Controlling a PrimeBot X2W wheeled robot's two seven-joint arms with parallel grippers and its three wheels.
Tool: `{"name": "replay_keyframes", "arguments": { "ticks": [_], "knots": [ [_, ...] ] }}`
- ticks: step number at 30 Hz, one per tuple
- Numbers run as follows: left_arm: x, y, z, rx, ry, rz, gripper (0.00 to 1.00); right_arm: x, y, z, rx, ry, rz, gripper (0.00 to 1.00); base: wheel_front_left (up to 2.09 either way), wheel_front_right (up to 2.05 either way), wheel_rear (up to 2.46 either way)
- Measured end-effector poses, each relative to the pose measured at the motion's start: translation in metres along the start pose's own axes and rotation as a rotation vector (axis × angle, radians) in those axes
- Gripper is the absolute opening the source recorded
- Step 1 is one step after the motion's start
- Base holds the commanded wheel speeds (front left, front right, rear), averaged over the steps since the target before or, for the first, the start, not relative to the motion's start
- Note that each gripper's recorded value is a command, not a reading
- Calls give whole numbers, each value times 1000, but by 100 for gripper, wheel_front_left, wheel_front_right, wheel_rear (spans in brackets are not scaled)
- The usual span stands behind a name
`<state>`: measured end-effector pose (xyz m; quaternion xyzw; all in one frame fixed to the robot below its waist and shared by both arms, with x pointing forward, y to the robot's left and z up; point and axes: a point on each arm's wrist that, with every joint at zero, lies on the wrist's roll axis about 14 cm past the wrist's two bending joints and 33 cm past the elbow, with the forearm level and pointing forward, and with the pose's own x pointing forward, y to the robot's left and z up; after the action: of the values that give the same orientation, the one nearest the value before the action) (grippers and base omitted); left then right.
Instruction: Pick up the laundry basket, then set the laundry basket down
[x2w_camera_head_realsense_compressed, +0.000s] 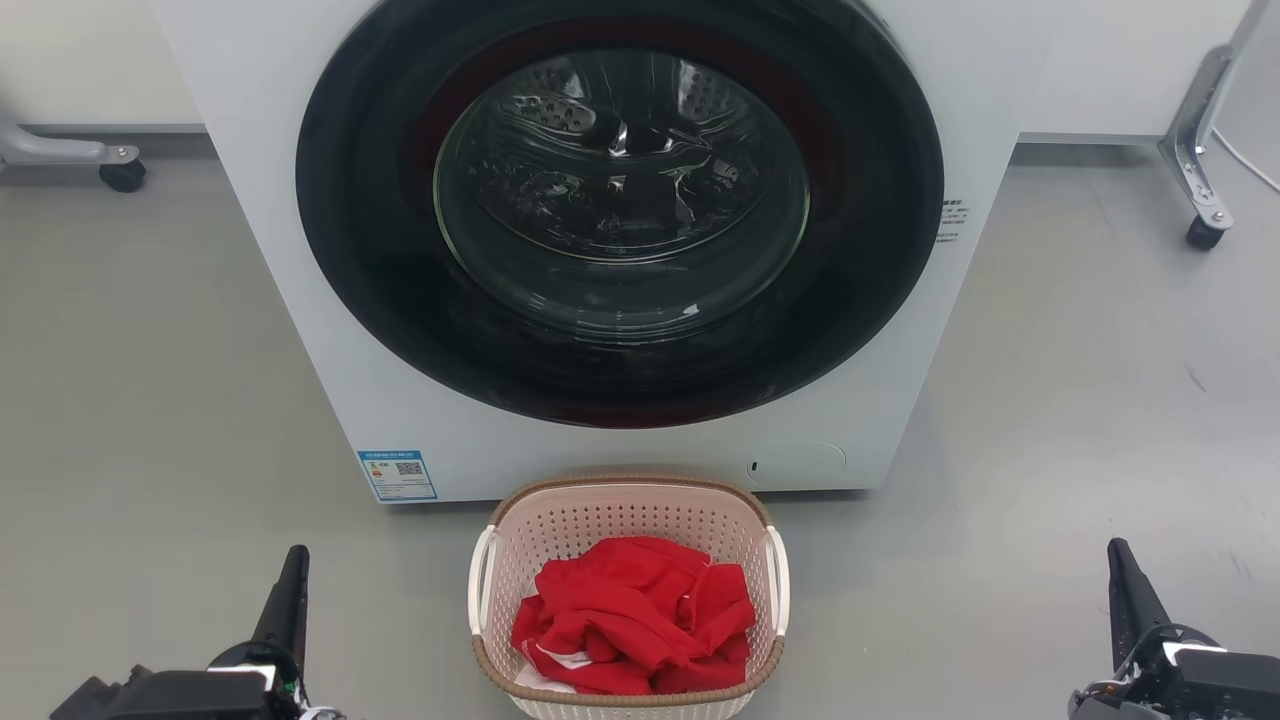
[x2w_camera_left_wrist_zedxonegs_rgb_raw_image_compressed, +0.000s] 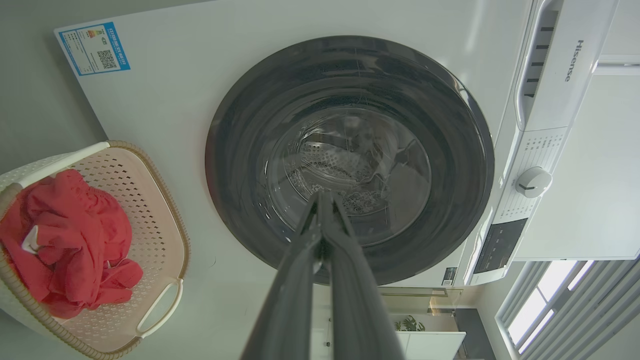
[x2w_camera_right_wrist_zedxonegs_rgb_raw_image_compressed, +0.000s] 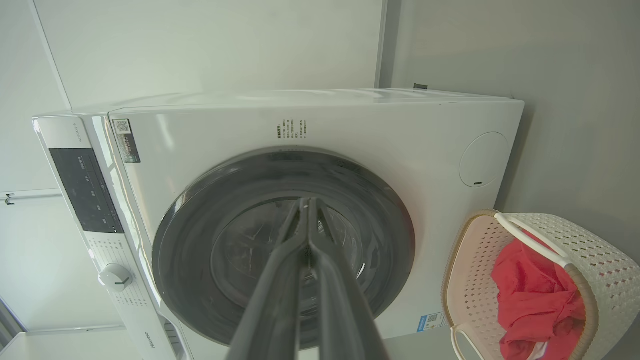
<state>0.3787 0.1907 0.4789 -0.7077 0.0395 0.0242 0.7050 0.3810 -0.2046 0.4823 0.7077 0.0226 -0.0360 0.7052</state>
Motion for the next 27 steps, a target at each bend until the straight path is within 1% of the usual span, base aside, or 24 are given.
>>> {"name": "replay_keyframes", "arguments": {
  "ticks": [27],
  "knots": [
    [0, 0, 0, 0, 0, 0, 0, 0, 0, 0, 1, 0, 0, 0, 0, 0, 0]
  ]
}}
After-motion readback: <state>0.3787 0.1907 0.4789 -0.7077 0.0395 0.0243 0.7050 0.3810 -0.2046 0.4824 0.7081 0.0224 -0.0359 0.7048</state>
